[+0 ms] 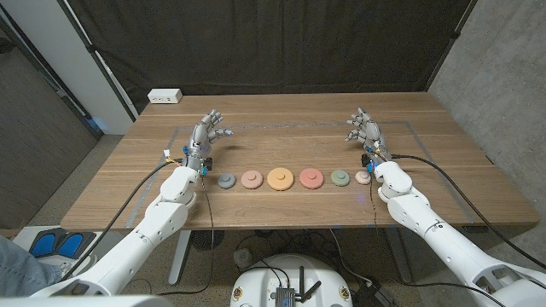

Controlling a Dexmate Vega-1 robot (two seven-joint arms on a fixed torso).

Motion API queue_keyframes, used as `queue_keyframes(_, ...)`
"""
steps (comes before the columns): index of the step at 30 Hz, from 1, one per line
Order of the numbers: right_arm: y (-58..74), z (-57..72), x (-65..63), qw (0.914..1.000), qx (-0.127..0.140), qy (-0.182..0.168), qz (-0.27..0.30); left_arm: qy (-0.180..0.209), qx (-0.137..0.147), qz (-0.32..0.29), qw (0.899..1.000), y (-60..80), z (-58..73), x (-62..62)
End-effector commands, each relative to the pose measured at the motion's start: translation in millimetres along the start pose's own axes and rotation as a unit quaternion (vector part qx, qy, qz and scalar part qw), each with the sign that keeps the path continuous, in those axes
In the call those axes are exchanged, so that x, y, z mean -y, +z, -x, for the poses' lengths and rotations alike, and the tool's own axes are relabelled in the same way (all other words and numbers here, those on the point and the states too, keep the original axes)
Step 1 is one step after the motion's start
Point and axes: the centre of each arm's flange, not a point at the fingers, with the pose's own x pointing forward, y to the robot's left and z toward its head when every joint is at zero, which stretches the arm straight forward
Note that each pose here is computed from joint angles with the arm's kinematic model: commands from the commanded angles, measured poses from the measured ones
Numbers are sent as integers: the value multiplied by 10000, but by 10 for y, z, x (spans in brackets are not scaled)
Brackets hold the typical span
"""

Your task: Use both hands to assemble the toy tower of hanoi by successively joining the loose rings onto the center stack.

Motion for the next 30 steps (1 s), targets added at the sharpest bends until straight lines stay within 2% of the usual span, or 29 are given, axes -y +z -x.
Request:
queue_keyframes(1,6,26,-27,9998,49,-203,41,156,52,-26,9999,-15,51,5)
queue_keyframes(8,10,44,-14,9987,115,-493,92,180,46,-86,9998,-14,51,37)
queue_keyframes(14,5,60,-15,9981,159,-588,130,304,50,-141,9994,-10,70,70)
queue_keyframes(20,-2,79,-8,9982,159,-533,207,373,38,-206,9991,-14,101,79)
queue_keyframes(30,68,102,4,9967,172,-528,586,241,80,-374,9990,-5,101,72)
